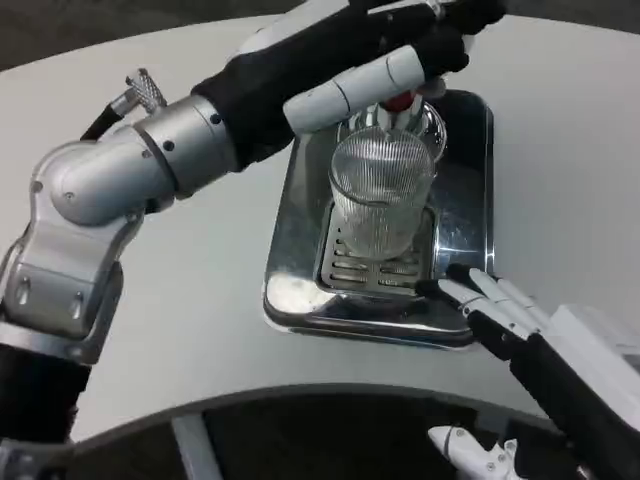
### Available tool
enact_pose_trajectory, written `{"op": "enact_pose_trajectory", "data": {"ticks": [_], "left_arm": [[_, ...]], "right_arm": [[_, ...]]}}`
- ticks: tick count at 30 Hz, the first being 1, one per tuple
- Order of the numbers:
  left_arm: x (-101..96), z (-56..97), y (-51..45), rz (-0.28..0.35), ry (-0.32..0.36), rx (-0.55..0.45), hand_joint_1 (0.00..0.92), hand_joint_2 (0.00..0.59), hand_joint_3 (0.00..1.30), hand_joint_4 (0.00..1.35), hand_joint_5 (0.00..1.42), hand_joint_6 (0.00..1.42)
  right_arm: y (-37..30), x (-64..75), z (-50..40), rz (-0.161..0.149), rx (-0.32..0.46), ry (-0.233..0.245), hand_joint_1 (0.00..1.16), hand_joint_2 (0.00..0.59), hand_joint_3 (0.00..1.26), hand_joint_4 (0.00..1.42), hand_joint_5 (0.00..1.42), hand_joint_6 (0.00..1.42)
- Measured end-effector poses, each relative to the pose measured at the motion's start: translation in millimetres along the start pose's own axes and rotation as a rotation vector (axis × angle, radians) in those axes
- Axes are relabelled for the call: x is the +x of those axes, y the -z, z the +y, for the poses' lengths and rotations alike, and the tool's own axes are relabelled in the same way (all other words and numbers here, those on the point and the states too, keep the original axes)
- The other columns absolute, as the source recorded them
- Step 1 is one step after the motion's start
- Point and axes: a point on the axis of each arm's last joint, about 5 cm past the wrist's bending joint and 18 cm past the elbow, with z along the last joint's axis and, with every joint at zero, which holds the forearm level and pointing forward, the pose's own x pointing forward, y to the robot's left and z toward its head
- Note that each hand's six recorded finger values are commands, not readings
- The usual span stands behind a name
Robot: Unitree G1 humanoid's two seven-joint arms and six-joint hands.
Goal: Grasp the cup under the faucet to collect the drink, then remove the cup.
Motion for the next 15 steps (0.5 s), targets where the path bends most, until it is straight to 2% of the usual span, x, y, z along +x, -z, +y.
{"op": "enact_pose_trajectory", "data": {"ticks": [5,15], "left_arm": [[0.0,0.3,-1.2,-0.002,0.005,0.050,0.000,0.089,0.16,0.07,0.16,0.23],[-0.2,0.5,-3.1,-0.002,0.012,0.111,0.000,0.089,0.16,0.05,0.14,0.22]], "right_arm": [[-0.5,1.8,0.1,-0.002,0.021,0.002,0.49,0.419,0.11,0.00,0.00,0.03],[-1.1,4.9,2.8,0.017,0.100,0.002,0.48,0.419,0.11,0.00,0.00,0.03]]}}
